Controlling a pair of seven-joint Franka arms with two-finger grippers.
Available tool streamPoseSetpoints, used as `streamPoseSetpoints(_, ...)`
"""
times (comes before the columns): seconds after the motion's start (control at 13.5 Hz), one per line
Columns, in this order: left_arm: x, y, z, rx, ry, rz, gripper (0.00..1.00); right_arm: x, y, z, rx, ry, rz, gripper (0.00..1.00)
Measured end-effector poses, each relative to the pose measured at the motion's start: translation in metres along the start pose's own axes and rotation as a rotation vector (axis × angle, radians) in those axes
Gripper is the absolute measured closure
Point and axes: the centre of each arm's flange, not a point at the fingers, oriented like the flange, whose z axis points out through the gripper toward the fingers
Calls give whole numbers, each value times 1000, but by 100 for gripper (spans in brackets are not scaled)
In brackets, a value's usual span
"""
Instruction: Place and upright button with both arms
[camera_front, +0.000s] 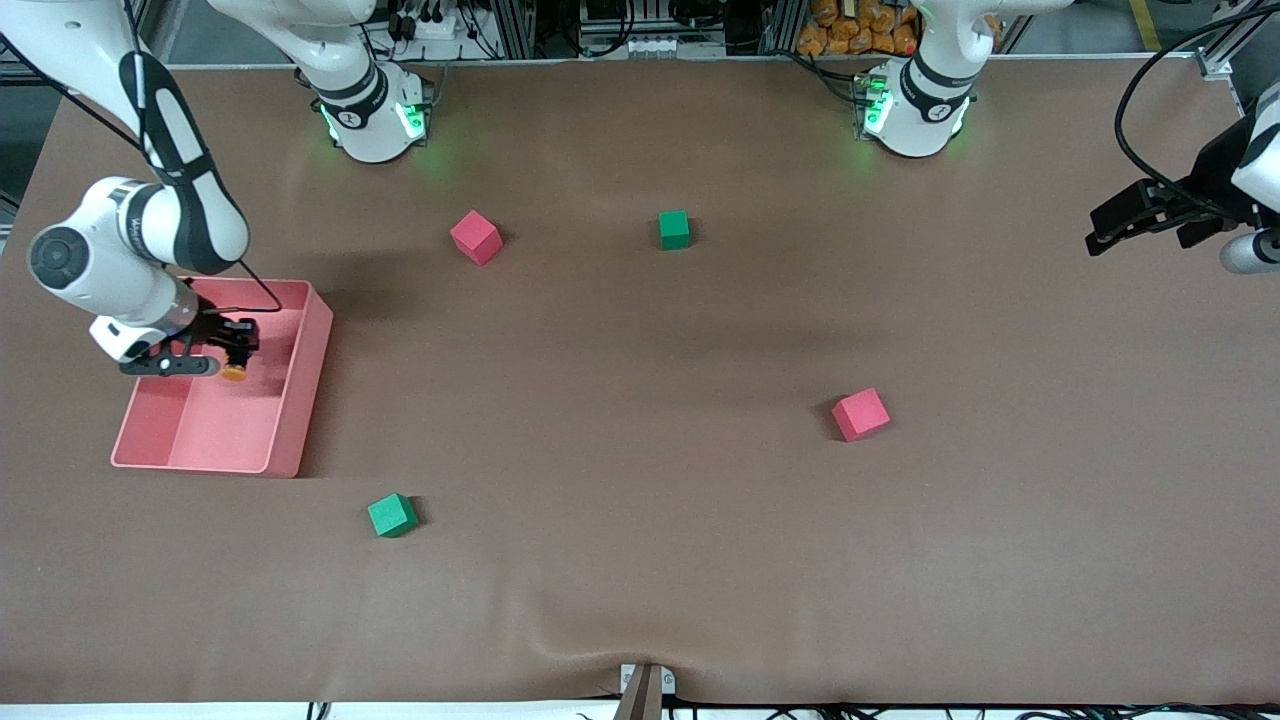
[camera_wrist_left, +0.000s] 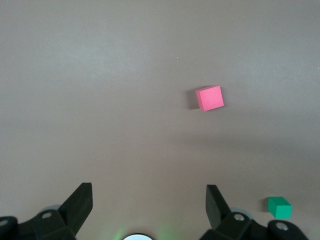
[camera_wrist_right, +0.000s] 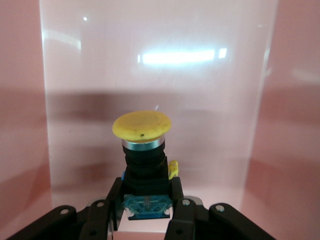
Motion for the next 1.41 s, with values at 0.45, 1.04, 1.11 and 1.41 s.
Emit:
streamPoseSetpoints(0.45,0,0,0,0,0,1,0,39,19,-67,7,-45,-27,59)
streamPoseSetpoints(1.04,0,2,0,0,1,4,0,74,29,-143,-19,17,-155,59)
streamPoseSetpoints(1.11,0,2,0,0,1,4,0,75,33,-150,-21,19,-180,59)
streamPoseSetpoints(1.41,0,0,0,0,1,0,0,82,44,-177,-38,47,-236,59)
